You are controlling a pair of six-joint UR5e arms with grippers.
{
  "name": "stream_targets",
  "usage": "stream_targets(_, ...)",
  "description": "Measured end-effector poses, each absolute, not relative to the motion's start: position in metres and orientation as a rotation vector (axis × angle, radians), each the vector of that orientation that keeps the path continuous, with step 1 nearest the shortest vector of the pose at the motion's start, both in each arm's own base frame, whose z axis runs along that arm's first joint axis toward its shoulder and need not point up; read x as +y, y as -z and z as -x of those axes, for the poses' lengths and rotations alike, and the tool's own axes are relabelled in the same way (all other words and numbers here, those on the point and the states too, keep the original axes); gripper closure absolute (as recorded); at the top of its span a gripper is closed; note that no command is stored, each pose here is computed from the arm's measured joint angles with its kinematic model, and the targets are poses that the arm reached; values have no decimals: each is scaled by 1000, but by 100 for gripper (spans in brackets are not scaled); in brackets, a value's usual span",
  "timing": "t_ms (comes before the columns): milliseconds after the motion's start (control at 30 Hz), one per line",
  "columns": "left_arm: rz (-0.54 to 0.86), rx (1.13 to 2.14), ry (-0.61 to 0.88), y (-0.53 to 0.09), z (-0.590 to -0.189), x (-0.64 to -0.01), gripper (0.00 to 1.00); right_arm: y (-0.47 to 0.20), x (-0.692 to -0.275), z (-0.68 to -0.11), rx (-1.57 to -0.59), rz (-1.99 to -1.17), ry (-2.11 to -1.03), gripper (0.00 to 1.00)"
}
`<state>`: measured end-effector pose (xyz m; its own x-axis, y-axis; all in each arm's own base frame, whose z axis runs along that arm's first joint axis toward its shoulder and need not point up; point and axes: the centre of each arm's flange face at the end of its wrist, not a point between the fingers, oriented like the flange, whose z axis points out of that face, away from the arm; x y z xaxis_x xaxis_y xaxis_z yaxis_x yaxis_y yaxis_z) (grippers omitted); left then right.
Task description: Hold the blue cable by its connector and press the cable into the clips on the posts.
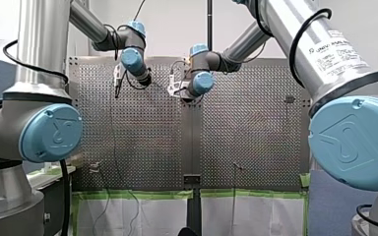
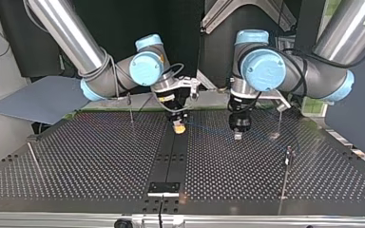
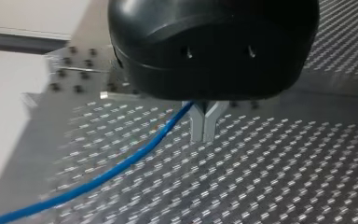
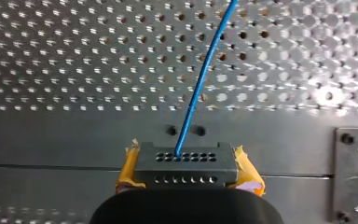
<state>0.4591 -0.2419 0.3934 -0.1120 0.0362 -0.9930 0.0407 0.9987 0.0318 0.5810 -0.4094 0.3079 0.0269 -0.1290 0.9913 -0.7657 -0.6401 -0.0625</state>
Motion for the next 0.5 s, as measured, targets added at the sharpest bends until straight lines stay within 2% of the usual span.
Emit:
stream_targets(300,-49,1714,12,-350,-457,-276,100,-281,-401,-576,-967,-1795,-1676,100)
stream_targets(500,-50,1722,8,-324,-440,-294,100,-263,-401,-568,-1024,-1776,-1696,100)
